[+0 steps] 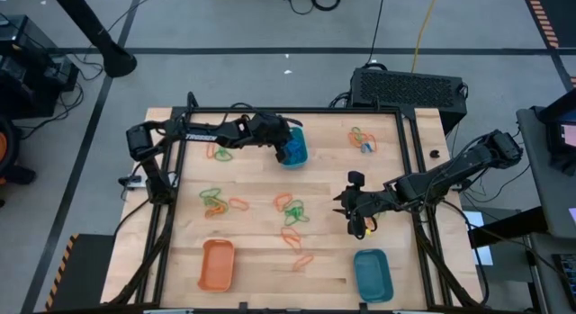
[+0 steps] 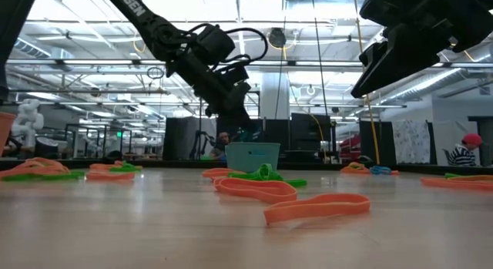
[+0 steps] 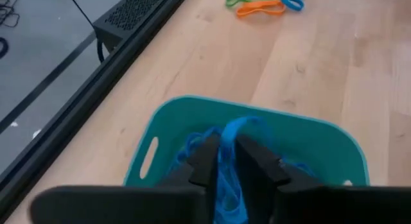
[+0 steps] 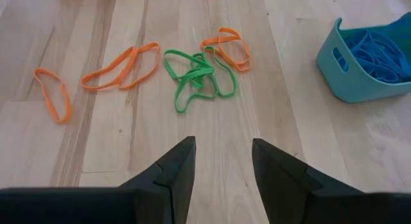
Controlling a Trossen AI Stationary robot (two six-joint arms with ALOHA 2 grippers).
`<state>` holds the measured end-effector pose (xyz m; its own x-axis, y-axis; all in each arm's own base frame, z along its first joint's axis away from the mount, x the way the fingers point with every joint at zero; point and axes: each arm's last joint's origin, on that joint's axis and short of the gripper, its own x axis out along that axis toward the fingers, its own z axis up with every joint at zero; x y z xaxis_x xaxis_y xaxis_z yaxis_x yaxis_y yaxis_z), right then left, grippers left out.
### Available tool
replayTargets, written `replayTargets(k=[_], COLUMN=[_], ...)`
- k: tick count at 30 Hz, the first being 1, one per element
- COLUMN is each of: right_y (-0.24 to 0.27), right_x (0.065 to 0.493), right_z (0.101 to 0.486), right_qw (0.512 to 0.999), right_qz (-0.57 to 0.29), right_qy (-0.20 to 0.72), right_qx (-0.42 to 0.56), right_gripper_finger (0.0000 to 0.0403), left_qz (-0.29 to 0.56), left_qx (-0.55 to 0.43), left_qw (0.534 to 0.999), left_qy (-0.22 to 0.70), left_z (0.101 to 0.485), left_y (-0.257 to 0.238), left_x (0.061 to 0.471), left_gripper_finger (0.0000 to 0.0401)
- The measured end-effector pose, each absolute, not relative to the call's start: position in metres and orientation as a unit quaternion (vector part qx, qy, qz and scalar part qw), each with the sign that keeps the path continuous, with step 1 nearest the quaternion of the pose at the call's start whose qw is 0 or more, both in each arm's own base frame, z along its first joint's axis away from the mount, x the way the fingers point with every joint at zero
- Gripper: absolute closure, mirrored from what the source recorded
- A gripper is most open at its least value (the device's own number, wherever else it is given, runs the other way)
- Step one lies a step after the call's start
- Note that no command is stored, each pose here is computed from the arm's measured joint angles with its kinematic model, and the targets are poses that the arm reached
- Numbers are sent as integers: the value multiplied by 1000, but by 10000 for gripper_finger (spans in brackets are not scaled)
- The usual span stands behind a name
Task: Sort rubber bands into baskets
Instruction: Put the blue rubber band into the top blue bin
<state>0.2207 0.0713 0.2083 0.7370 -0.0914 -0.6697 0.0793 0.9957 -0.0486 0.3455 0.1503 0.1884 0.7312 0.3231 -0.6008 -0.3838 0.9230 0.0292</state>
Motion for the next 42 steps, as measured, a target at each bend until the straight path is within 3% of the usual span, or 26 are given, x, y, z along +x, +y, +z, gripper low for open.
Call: replayTargets(k=[9,20,25,30,34,42], right_y=[71,71,57,23,-10,-65], right_x=[221,220,214,201,187,180], right_z=[208,208,217,233,236,221], right_qw=[932,930,930,888,825,765], right_qz=[-47,-52,-140,-247,-328,-354], right_qy=[359,362,339,385,454,512], right_qx=[-4,-9,-28,47,80,165], right_gripper_finger=[257,257,257,257,257,257], left_qz=[196,102,121,103,95,104], left_qx=[-51,-33,-12,-4,22,30], left_qw=[928,963,967,978,972,952], left_qy=[313,249,224,183,213,286], left_z=[189,212,218,228,226,254], left_y=[155,115,91,67,56,41], left_x=[343,359,368,375,373,335], left_gripper_finger=[261,255,255,255,256,256])
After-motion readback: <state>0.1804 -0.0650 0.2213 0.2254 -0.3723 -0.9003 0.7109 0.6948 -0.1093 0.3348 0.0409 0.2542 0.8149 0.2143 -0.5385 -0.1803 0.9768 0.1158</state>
